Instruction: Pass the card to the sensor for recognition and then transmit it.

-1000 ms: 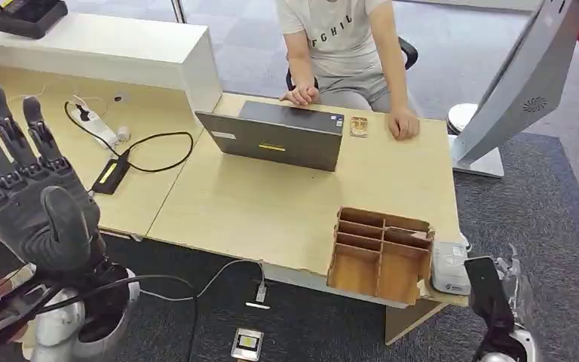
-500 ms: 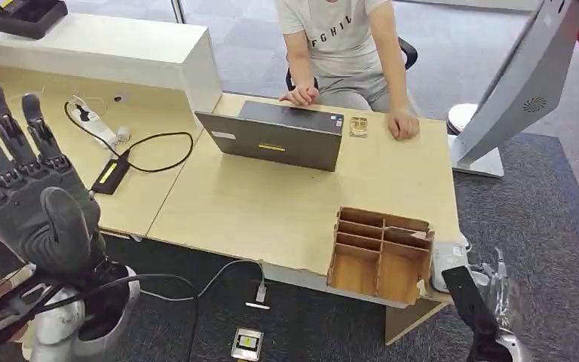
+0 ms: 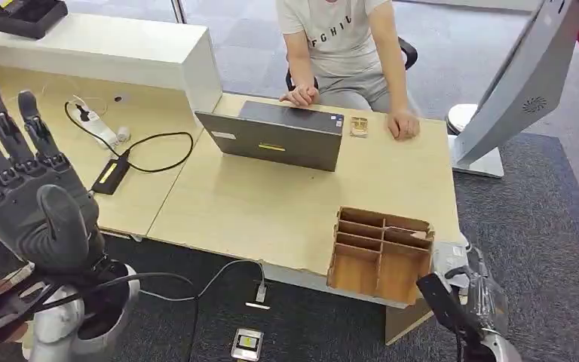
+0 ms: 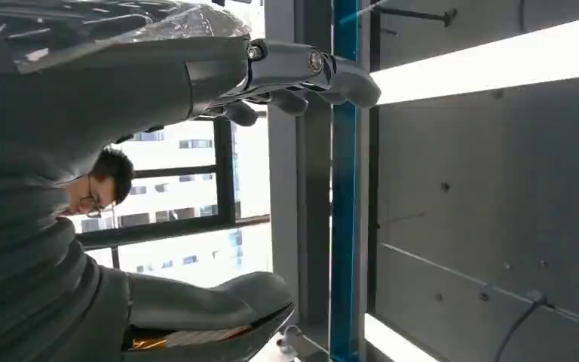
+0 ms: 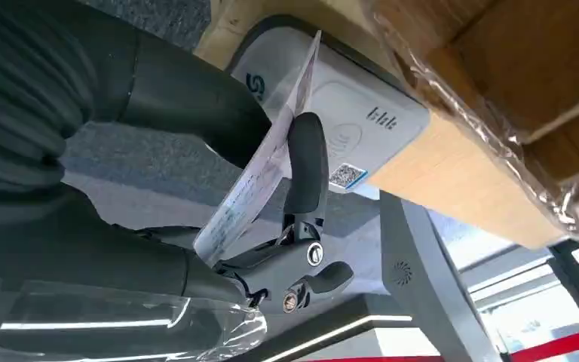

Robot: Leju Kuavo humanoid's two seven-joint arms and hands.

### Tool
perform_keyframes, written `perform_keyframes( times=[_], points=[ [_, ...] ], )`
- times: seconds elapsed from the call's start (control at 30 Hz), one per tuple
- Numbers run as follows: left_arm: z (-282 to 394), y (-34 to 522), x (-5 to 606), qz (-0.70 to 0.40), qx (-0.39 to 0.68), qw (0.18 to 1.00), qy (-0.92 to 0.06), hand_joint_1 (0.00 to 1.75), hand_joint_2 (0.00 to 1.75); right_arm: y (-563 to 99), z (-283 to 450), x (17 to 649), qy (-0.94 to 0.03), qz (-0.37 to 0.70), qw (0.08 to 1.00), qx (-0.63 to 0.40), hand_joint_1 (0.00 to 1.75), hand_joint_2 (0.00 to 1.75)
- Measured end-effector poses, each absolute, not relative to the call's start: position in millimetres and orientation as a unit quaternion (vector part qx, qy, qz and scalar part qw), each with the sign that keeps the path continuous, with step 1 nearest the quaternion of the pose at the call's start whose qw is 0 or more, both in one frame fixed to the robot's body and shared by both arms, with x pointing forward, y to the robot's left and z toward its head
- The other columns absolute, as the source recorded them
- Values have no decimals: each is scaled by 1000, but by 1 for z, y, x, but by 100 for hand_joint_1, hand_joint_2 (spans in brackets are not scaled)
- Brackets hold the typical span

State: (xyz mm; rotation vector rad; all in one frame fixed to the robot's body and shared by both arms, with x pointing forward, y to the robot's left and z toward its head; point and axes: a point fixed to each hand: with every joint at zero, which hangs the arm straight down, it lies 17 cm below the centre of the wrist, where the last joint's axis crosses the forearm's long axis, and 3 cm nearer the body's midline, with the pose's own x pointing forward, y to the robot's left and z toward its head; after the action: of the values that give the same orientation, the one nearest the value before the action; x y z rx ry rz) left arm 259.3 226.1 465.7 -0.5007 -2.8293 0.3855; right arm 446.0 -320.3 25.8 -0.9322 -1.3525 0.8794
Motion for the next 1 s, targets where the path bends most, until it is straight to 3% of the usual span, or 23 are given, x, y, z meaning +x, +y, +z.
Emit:
perform_keyframes(
  times=[1.0],
  points=[
    [474, 224, 251, 127, -172, 106, -971, 3, 175, -337, -12, 451, -539, 409, 627, -386, 175, 175]
  ],
)
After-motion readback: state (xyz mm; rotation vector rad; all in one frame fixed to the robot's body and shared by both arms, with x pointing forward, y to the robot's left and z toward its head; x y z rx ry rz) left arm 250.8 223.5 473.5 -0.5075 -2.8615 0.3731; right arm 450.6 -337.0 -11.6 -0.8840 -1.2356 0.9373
